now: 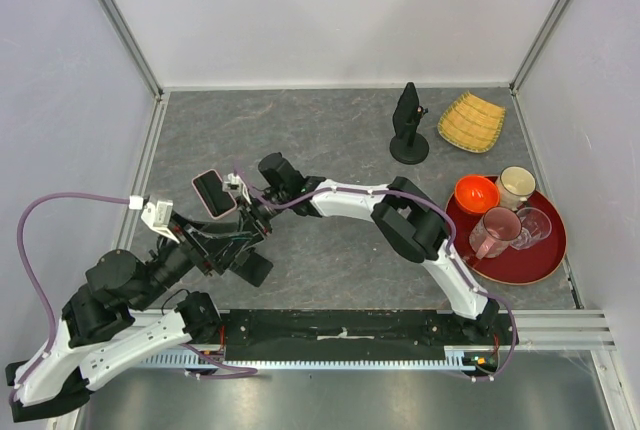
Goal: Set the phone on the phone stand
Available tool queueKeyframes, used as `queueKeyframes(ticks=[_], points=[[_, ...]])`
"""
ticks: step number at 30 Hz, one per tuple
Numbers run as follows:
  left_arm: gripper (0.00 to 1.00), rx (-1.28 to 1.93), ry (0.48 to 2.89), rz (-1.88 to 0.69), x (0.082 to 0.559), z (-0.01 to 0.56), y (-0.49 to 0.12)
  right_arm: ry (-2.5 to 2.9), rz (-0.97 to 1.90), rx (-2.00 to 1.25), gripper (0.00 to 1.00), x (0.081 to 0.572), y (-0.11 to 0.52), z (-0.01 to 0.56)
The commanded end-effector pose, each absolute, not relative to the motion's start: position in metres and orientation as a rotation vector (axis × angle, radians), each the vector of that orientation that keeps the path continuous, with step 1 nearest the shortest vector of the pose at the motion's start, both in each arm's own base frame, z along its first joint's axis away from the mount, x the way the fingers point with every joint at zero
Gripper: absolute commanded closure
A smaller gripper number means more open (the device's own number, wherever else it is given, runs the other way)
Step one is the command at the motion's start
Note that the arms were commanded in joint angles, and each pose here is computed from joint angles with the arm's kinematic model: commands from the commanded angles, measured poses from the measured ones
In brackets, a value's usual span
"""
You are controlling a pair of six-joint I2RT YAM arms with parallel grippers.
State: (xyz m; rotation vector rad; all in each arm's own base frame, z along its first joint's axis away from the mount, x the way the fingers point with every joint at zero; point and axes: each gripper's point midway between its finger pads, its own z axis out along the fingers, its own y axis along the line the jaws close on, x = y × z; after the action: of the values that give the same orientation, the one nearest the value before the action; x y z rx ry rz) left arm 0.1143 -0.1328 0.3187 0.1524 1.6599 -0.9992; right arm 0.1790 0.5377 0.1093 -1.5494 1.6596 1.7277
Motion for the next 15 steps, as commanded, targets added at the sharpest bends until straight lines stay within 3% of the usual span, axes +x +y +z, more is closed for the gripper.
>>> queueKeyframes(ticks=[1, 2, 7, 8, 10, 11, 12, 14, 15], points=[[0.37, 0.195, 1.629, -0.992, 0.116, 0.325, -0.138, 1.498, 1.827, -1.593, 0.84, 0.169, 0.547, 0.135], [0.37, 0.197, 1.628, -0.991, 0.116, 0.325, -0.138, 1.480, 1.835, -1.572, 1.00, 0.170, 0.549, 0.143], [0.37, 0.196, 1.628, -0.997, 0.116, 0.325, -0.139, 1.465, 1.819, -1.345, 1.00, 0.185, 0.533, 0.168], [0.37, 0.195, 1.624, -1.002, 0.116, 0.325, -0.140, 1.386, 1.778, -1.290, 1.00, 0.191, 0.526, 0.198], [0.37, 0.198, 1.626, -1.003, 0.116, 0.325, -0.141, 1.528, 1.597, -1.070, 1.00, 0.227, 0.507, 0.183], [0.37, 0.198, 1.625, -1.006, 0.116, 0.324, -0.141, 1.509, 1.504, -0.977, 1.00, 0.240, 0.495, 0.208], [0.37, 0.197, 1.623, -1.005, 0.116, 0.324, -0.141, 1.618, 1.304, -0.803, 1.00, 0.267, 0.473, 0.183], [0.37, 0.202, 1.622, -1.005, 0.117, 0.322, -0.143, 1.587, 1.114, -0.570, 1.00, 0.291, 0.434, 0.217], [0.37, 0.204, 1.617, -1.006, 0.117, 0.323, -0.144, 1.664, 0.892, -0.354, 1.00, 0.316, 0.391, 0.193]])
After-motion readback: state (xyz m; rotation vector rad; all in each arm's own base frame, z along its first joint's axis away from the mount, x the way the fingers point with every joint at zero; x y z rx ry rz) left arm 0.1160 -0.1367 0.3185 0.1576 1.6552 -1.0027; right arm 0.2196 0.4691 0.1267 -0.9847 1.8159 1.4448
